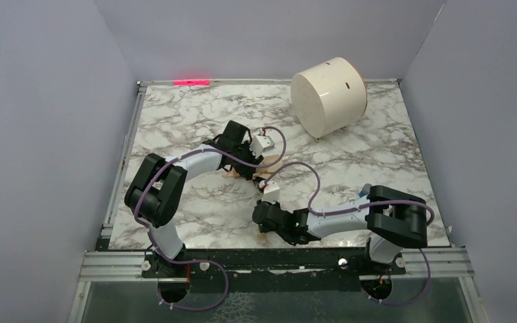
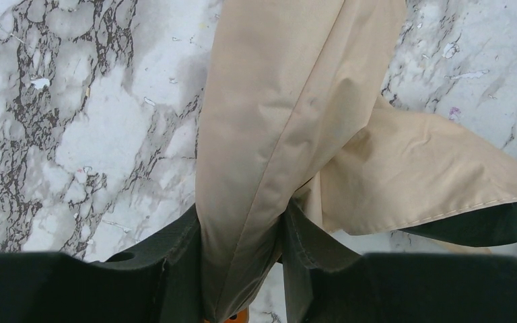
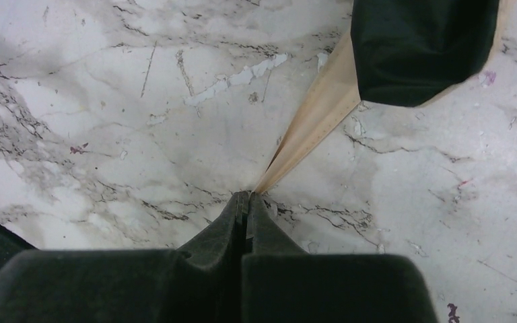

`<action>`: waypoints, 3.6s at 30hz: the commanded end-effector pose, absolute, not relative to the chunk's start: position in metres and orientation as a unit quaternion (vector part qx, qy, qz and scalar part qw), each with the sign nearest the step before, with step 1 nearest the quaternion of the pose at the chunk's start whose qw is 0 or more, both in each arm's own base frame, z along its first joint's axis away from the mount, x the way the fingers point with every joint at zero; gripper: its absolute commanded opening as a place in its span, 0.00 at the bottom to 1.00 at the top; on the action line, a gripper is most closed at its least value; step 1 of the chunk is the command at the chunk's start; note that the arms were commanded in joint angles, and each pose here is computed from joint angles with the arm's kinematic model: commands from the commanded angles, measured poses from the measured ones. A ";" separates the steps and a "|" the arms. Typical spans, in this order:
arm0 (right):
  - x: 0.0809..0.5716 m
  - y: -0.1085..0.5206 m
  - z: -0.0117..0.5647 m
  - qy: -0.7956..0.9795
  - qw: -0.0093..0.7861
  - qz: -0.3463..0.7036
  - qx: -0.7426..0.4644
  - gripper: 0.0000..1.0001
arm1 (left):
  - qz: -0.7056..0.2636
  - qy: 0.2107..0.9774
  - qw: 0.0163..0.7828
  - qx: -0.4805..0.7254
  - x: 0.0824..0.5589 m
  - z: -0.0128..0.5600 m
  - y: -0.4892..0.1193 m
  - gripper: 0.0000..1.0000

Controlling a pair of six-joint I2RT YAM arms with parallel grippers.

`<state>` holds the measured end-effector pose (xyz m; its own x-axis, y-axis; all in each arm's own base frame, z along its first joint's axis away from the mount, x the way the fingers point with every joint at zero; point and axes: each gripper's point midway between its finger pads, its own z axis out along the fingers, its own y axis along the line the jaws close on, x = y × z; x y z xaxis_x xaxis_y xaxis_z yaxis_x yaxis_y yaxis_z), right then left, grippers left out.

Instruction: Put away the umbrella

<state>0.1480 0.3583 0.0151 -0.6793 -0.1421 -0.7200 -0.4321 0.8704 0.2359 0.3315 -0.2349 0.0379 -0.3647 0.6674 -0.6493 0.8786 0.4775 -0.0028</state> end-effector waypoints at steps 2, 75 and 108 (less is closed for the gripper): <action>0.067 0.274 -0.057 0.951 0.187 0.098 -0.225 0.00 | -0.087 0.834 0.314 0.445 0.367 0.025 -0.203 0.00; 0.390 0.261 0.099 0.739 0.300 0.286 -0.530 0.85 | 0.093 0.581 0.382 0.712 0.333 -0.011 -0.241 0.00; 0.368 0.276 0.004 0.734 0.170 0.297 -0.587 0.62 | 0.095 0.564 0.388 0.723 0.336 -0.010 -0.247 0.00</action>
